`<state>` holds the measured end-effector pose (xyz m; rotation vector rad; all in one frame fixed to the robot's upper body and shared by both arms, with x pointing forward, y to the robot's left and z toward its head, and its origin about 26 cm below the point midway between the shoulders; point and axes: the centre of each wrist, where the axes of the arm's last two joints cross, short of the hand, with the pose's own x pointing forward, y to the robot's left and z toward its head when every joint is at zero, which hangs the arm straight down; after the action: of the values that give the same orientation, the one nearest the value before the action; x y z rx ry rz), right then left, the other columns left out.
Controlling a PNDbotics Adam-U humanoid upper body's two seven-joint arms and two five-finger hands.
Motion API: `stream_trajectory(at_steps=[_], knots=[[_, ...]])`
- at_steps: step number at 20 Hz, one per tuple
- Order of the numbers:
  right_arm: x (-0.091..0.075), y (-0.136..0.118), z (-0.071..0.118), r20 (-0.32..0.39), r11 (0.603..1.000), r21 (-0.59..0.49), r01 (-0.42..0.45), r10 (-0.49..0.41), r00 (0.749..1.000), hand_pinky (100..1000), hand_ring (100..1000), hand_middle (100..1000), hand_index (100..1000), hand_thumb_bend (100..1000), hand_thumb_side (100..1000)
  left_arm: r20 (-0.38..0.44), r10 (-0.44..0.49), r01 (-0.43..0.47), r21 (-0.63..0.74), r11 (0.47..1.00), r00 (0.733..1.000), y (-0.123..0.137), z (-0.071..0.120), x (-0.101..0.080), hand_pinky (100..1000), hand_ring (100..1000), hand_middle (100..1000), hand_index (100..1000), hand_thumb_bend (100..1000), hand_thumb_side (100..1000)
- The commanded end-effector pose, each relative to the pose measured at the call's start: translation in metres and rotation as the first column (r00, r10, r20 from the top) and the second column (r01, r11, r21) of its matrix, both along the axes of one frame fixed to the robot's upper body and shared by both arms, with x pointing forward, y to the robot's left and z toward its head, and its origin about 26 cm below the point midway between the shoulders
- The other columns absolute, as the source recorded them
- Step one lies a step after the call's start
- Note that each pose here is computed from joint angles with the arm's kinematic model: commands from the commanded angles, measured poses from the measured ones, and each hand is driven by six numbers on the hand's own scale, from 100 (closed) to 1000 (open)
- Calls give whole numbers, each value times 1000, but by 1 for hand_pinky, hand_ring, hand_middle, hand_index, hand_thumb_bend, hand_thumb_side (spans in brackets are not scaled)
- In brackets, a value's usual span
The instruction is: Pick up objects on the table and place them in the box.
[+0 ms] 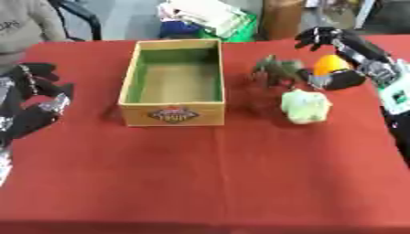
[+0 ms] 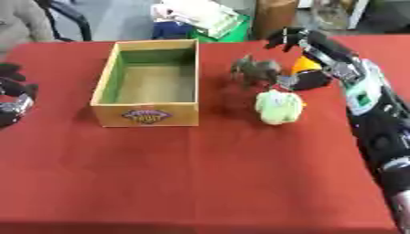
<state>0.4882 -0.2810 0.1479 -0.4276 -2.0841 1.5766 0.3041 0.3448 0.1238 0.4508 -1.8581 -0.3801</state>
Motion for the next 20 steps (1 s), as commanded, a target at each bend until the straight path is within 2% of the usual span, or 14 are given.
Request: stream_trajectory(at_steps=[1, 11, 20], knots=[[2, 0, 19, 41, 1000, -15, -22, 22, 999, 663, 869, 826, 811, 289, 545, 30, -7, 7, 14, 1000, 1000, 1, 11, 0, 604, 572, 575, 740, 337, 184], [-4, 3, 12, -25, 991, -112, -71, 69, 997, 696, 881, 847, 843, 375, 595, 30, -7, 7, 15, 1000, 1000, 1, 11, 0, 604, 573, 575, 740, 336, 184], [-13, -11, -22, -124, 978, -202, -49, 24, 992, 717, 886, 857, 855, 435, 630, 30, -7, 6, 16, 1000, 1000, 1, 11, 0, 604, 573, 575, 740, 336, 185]])
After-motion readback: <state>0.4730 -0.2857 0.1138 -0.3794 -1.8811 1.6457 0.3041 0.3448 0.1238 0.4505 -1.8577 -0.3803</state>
